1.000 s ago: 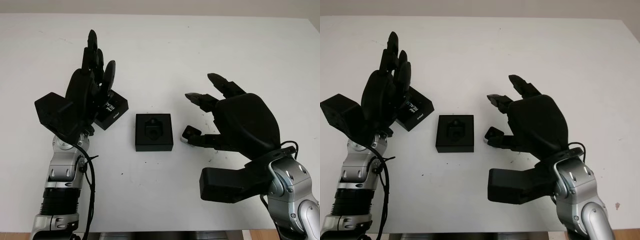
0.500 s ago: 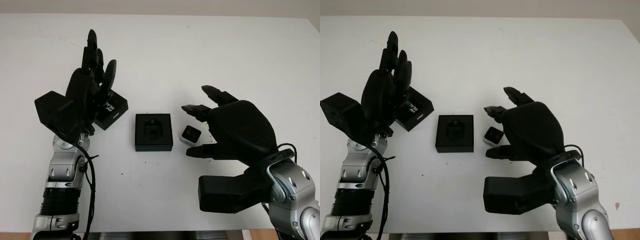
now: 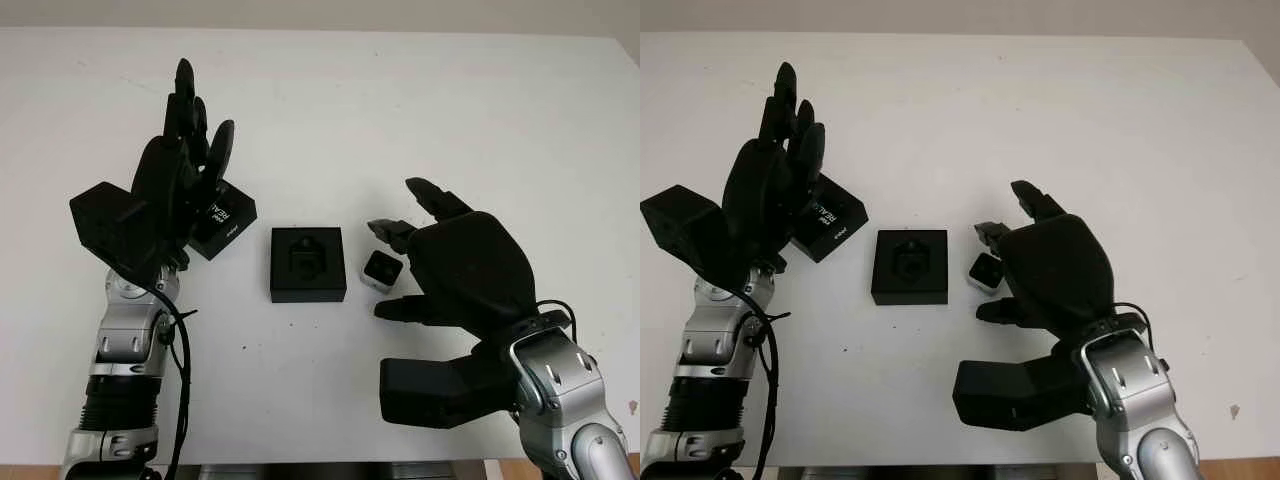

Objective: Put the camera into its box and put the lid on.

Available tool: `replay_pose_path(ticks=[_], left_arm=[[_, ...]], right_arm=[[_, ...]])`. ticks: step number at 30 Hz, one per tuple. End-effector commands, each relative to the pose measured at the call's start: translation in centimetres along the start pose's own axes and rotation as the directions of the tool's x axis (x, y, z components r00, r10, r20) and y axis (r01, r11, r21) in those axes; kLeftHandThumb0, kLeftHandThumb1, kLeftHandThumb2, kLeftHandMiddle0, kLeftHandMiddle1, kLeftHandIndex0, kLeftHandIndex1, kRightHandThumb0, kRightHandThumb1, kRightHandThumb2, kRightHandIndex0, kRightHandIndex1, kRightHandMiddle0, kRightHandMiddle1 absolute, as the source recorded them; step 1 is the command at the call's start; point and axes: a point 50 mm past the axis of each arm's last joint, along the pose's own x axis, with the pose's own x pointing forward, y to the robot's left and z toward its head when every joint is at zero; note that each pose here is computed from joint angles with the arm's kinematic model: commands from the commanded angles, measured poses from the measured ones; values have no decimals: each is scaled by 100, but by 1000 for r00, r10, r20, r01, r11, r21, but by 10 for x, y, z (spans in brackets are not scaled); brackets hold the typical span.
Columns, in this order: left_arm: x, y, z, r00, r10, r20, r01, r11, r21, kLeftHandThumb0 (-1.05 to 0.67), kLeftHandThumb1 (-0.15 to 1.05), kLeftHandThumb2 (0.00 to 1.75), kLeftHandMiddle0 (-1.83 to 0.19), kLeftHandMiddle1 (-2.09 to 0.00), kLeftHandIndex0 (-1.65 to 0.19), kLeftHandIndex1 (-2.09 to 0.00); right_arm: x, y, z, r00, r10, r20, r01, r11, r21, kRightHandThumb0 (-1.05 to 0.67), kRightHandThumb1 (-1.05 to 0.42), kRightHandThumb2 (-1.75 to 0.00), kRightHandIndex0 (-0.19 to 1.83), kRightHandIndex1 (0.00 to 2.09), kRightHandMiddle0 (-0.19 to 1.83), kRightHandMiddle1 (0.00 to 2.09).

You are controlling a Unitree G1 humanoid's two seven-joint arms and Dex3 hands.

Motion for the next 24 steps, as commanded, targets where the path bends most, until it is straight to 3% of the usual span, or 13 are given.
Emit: replay_pose_path(ticks=[1,3,11,24], left_arm=[[2,0,6,1000,-7,27,7,1000,15,-78,105,46,19,0,19,0],[2,1,5,1000,-9,26,8,1000,20,-79,105,46,19,0,19,0],[2,1,6,1000,-8,24,8,1000,17,-79,105,46,19,0,19,0],[1,0,6,1000,-4,25,4,1000,30,-81,105,46,19,0,19,0]], right_arm=[[1,2,-1,1000,-23,-13,23,1000,-15,-78,-101,-5,28,6,31,82],[3,4,-3,999,-38,-20,38,999,-31,-78,-101,-5,30,6,24,96],[4,6,-4,998,-48,-32,46,997,-62,-81,-104,-5,31,6,35,71],[-2,13,2,1000,-4,8,4,1000,-23,-77,-103,-5,30,5,35,69]])
